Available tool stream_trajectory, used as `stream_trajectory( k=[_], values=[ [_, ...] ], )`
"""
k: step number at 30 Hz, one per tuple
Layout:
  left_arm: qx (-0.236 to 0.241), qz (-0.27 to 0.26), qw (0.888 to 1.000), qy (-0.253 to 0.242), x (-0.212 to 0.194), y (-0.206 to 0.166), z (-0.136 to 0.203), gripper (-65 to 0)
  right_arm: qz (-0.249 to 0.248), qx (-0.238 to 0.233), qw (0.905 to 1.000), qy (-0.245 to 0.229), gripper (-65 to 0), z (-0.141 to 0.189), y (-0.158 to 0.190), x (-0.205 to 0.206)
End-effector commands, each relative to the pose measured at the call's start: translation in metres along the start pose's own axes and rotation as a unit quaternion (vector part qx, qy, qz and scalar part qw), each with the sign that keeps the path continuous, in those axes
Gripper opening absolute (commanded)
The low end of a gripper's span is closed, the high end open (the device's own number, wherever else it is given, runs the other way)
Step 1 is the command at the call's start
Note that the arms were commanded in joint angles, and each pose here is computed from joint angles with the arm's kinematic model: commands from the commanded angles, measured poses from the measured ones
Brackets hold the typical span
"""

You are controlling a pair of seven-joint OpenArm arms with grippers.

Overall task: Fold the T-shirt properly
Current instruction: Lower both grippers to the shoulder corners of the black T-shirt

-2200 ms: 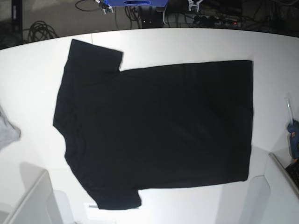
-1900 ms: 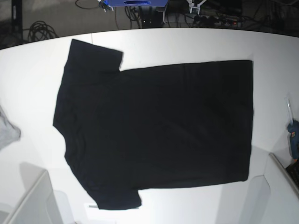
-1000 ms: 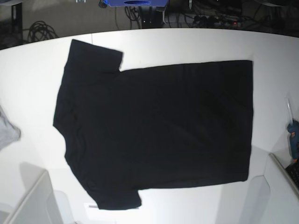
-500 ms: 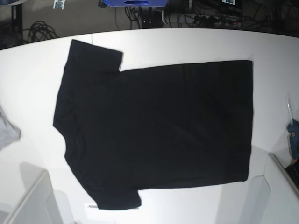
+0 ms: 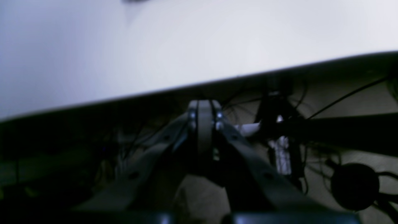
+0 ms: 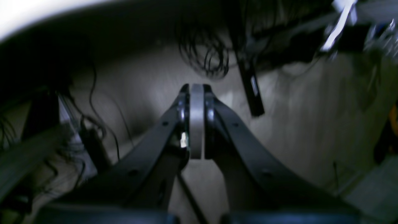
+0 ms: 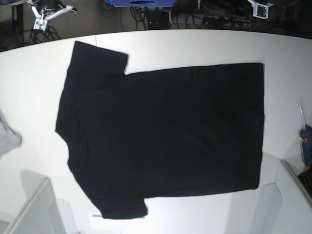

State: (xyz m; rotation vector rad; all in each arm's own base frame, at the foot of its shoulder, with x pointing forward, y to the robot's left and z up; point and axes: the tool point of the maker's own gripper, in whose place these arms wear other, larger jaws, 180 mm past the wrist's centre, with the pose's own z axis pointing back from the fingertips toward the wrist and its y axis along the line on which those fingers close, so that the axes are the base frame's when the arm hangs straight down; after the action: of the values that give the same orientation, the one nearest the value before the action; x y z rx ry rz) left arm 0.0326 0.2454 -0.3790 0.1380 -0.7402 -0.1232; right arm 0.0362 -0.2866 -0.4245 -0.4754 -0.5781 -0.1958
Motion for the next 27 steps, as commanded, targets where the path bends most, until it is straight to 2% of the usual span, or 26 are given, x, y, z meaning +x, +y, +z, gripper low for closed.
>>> stream_trajectory(
  k=[1,6,13,20,22,23,25,27],
  values=[
    [0.011,-0.005,1.000,-0.013,0.009,0.009,0.005,-65.0,0.000,-0.008,0.9996,-0.028,-65.0,0.003,-0.005,0.018],
    [0.050,-0.008,0.998,-0.044,0.030,0.034,0.003,-65.0,-0.013,0.003,0.9962,-0.086,-65.0,0.003,0.008,0.064],
    [0.147,0.009,0.985,-0.092,0.056,0.084,0.003,-65.0,-0.025,0.071,0.9874,-0.139,-65.0,0.006,0.064,0.107],
    [0.172,0.005,0.979,-0.109,0.068,0.102,0.006,-65.0,-0.030,0.123,0.9786,-0.162,-65.0,0.014,0.105,0.127],
    [0.173,0.008,0.978,-0.114,0.071,0.103,0.004,-65.0,-0.060,0.139,0.9750,-0.163,-65.0,0.015,0.109,0.131],
    [0.172,0.009,0.978,-0.117,0.072,0.103,0.003,-65.0,-0.082,0.147,0.9725,-0.161,-60.6,0.015,0.109,0.132],
    [0.171,0.012,0.978,-0.119,0.074,0.101,-0.001,-65.0,-0.127,0.170,0.9645,-0.157,-47.6,0.016,0.112,0.134],
    [0.170,0.012,0.978,-0.122,0.076,0.101,-0.002,-65.0,-0.152,0.191,0.9570,-0.157,-39.0,0.015,0.110,0.137]
  ],
)
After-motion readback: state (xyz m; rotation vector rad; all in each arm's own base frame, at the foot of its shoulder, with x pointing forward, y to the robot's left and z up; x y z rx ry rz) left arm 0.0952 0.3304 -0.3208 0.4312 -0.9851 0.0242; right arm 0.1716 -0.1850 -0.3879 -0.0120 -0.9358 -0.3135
